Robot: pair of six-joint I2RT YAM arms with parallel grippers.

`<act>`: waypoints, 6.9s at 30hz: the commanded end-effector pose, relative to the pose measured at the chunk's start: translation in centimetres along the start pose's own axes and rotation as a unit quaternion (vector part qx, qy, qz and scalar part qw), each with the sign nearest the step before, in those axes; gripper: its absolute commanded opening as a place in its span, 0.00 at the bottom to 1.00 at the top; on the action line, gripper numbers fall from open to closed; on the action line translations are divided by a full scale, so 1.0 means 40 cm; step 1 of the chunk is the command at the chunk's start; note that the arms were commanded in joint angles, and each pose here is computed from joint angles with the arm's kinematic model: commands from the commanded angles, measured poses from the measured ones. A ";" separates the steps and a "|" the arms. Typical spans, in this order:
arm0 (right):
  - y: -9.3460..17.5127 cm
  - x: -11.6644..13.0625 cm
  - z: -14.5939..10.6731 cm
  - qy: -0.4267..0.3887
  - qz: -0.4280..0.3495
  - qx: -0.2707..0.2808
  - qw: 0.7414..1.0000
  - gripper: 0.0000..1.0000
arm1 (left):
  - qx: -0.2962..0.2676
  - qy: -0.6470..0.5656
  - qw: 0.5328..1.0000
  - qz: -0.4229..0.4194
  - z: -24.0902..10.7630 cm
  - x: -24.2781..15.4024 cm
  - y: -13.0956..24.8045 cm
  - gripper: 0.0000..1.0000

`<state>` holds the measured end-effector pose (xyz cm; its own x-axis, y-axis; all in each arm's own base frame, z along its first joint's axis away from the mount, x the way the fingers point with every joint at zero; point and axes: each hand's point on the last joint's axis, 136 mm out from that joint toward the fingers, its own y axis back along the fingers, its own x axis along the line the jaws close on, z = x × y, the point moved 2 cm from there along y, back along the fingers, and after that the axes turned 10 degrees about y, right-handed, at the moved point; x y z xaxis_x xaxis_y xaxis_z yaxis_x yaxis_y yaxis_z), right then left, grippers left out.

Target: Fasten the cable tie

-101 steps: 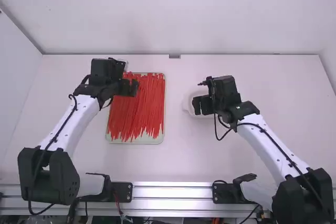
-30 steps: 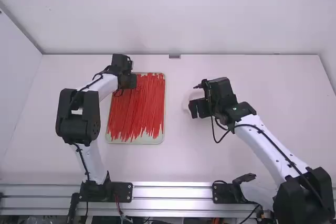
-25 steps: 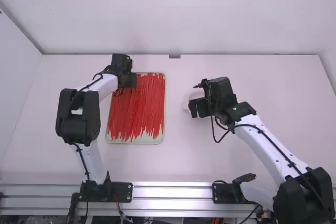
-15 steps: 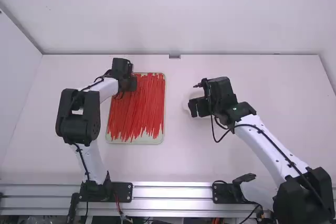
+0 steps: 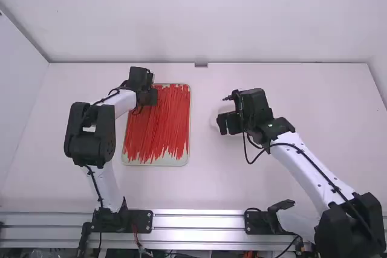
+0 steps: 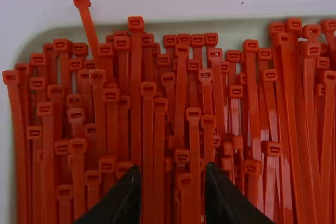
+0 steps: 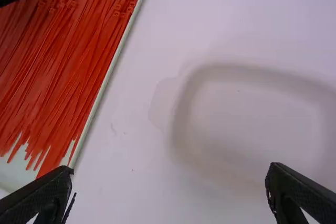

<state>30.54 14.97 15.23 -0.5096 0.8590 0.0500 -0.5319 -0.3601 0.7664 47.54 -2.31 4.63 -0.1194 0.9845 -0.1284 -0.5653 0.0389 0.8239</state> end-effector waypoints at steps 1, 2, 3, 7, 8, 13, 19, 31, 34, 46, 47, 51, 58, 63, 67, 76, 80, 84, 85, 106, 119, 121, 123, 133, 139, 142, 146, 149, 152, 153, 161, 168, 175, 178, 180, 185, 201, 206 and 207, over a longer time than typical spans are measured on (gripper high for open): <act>-0.005 0.010 0.000 0.005 0.004 0.002 1.000 0.98 | 0.010 -0.007 1.000 -0.002 -0.020 -0.007 -0.012 0.32; -0.005 0.012 0.000 0.006 0.004 0.002 1.000 0.98 | 0.009 -0.008 1.000 -0.002 -0.019 -0.007 -0.012 0.31; -0.005 0.012 0.001 0.006 0.005 0.002 1.000 0.98 | 0.008 -0.015 1.000 -0.003 -0.017 -0.008 -0.012 0.32; -0.005 0.010 0.002 0.005 0.004 0.000 1.000 0.98 | 0.002 -0.042 0.999 -0.004 -0.012 -0.009 -0.012 0.33; -0.005 0.012 0.002 0.006 0.004 0.000 1.000 0.98 | 0.002 -0.048 0.999 -0.004 -0.012 -0.009 -0.012 0.34; -0.005 0.009 0.001 0.005 0.003 0.001 1.000 0.98 | 0.007 -0.064 0.998 -0.003 -0.017 -0.007 -0.012 0.34; -0.005 0.014 0.002 0.007 0.005 0.000 1.000 0.98 | -0.001 -0.058 0.998 -0.005 -0.023 -0.007 -0.019 0.34; -0.005 0.014 0.002 0.007 0.005 0.000 1.000 0.98 | 0.000 -0.059 0.998 -0.031 -0.044 -0.022 -0.029 0.25; -0.005 0.014 0.002 0.007 0.005 0.000 1.000 0.98 | -0.003 -0.061 0.998 -0.031 -0.042 -0.022 -0.029 0.22; -0.005 0.016 0.001 0.008 0.006 0.001 1.000 0.98 | -0.021 -0.072 0.997 -0.030 -0.034 -0.021 -0.033 0.23; -0.005 0.016 0.001 0.008 0.006 0.002 1.000 0.98 | -0.023 -0.072 0.997 -0.030 -0.035 -0.021 -0.035 0.24; -0.005 0.015 0.000 0.007 0.006 0.002 1.000 0.98 | -0.023 -0.072 0.997 -0.030 -0.044 -0.019 -0.038 0.24; -0.005 0.015 0.000 0.007 0.006 0.002 1.000 0.98 | -0.019 -0.072 0.997 -0.030 -0.056 -0.016 -0.041 0.24; -0.005 0.016 0.000 0.008 0.006 0.002 1.000 0.98 | -0.027 -0.072 0.997 -0.031 -0.050 -0.017 -0.041 0.24; -0.005 0.016 0.000 0.008 0.006 0.002 1.000 0.98 | -0.027 -0.074 0.996 -0.031 -0.050 -0.017 -0.041 0.24; -0.005 0.016 0.000 0.008 0.006 0.002 1.000 0.98 | -0.028 -0.074 0.996 -0.031 -0.051 -0.017 -0.049 0.25; -0.005 0.016 0.000 0.008 0.006 0.003 1.000 0.98 | -0.021 -0.072 0.997 -0.032 -0.066 -0.015 -0.068 0.25; -0.005 0.016 -0.001 0.008 0.006 0.003 1.000 0.98 | -0.016 -0.072 0.997 -0.033 -0.076 -0.014 -0.078 0.23; -0.005 0.016 0.000 0.008 0.006 0.003 1.000 0.98 | -0.015 -0.072 0.997 -0.032 -0.076 -0.014 -0.078 0.22; -0.005 0.016 0.000 0.004 0.006 0.002 1.000 0.98 | 0.003 -0.067 0.997 -0.025 -0.037 -0.019 -0.059 0.30; -0.005 0.016 0.000 0.004 0.006 0.002 1.000 0.98 | 0.004 -0.067 0.997 -0.024 -0.034 -0.019 -0.056 0.43; -0.005 0.016 0.000 0.004 0.006 0.002 1.000 0.98 | 0.003 -0.067 0.997 -0.025 -0.033 -0.020 -0.055 0.42; -0.005 0.016 0.000 0.004 0.006 0.002 1.000 0.98 | 0.002 -0.067 0.997 -0.025 -0.030 -0.020 -0.053 0.41; -0.005 0.016 0.000 0.004 0.006 0.002 1.000 0.98 | -0.006 -0.049 0.999 0.001 -0.017 -0.002 -0.042 0.39; -0.005 0.016 0.002 0.005 0.006 0.001 1.000 0.98 | -0.011 -0.046 0.999 -0.006 -0.012 -0.008 -0.040 0.35; -0.005 0.016 0.002 0.005 0.006 0.000 1.000 0.98 | -0.013 -0.041 0.999 -0.006 -0.008 -0.008 -0.036 0.33; -0.005 0.016 0.002 0.004 0.006 0.000 1.000 0.98 | -0.017 -0.041 0.999 -0.005 -0.003 -0.009 -0.031 0.33; -0.005 0.016 0.003 0.005 0.006 0.000 1.000 0.98 | -0.018 -0.040 0.999 -0.002 0.000 -0.004 -0.028 0.33; -0.005 0.015 0.004 0.005 0.006 -0.002 1.000 0.98 | -0.021 -0.033 0.999 -0.002 0.004 -0.001 -0.025 0.32; -0.005 0.015 0.005 0.005 0.006 -0.002 1.000 0.98 | -0.022 -0.033 0.999 -0.003 0.007 -0.002 -0.023 0.31; -0.005 0.015 0.011 0.006 0.005 -0.008 1.000 0.98 | -0.030 -0.034 0.999 -0.004 0.024 -0.006 0.010 0.34; -0.005 0.014 0.010 0.005 0.005 -0.007 1.000 0.98 | -0.030 -0.029 0.999 -0.004 0.025 -0.006 0.012 0.40; -0.005 0.014 0.008 0.004 0.005 -0.005 1.000 0.98 | -0.028 -0.028 0.999 0.009 0.011 0.012 0.006 0.24; -0.005 0.017 0.008 0.006 0.006 -0.005 1.000 0.98 | -0.029 -0.028 0.999 0.013 0.005 0.019 0.002 0.22; -0.005 0.014 0.008 0.004 0.005 -0.005 1.000 0.98 | -0.029 -0.028 0.999 0.012 0.001 0.019 -0.001 0.22; -0.005 0.017 0.009 0.005 0.006 -0.005 1.000 0.98 | -0.035 -0.029 0.999 0.010 -0.001 0.015 -0.004 0.23; -0.005 0.016 0.007 0.005 0.006 -0.004 1.000 0.98 | -0.040 -0.036 0.998 -0.015 -0.029 0.005 -0.019 0.20; -0.005 0.015 0.002 0.004 0.006 0.001 1.000 0.98 | -0.038 -0.036 0.998 -0.015 -0.031 0.005 -0.019 0.11; -0.005 0.015 0.002 0.004 0.006 0.001 1.000 0.98 | -0.038 -0.036 0.999 -0.015 -0.031 0.005 -0.019 0.08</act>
<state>30.43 15.49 15.34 -0.5221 0.8514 0.0502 -0.5315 -0.3709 0.7615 46.94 -2.19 2.17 -0.0631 0.9922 -0.1075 -0.6125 0.0465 0.7891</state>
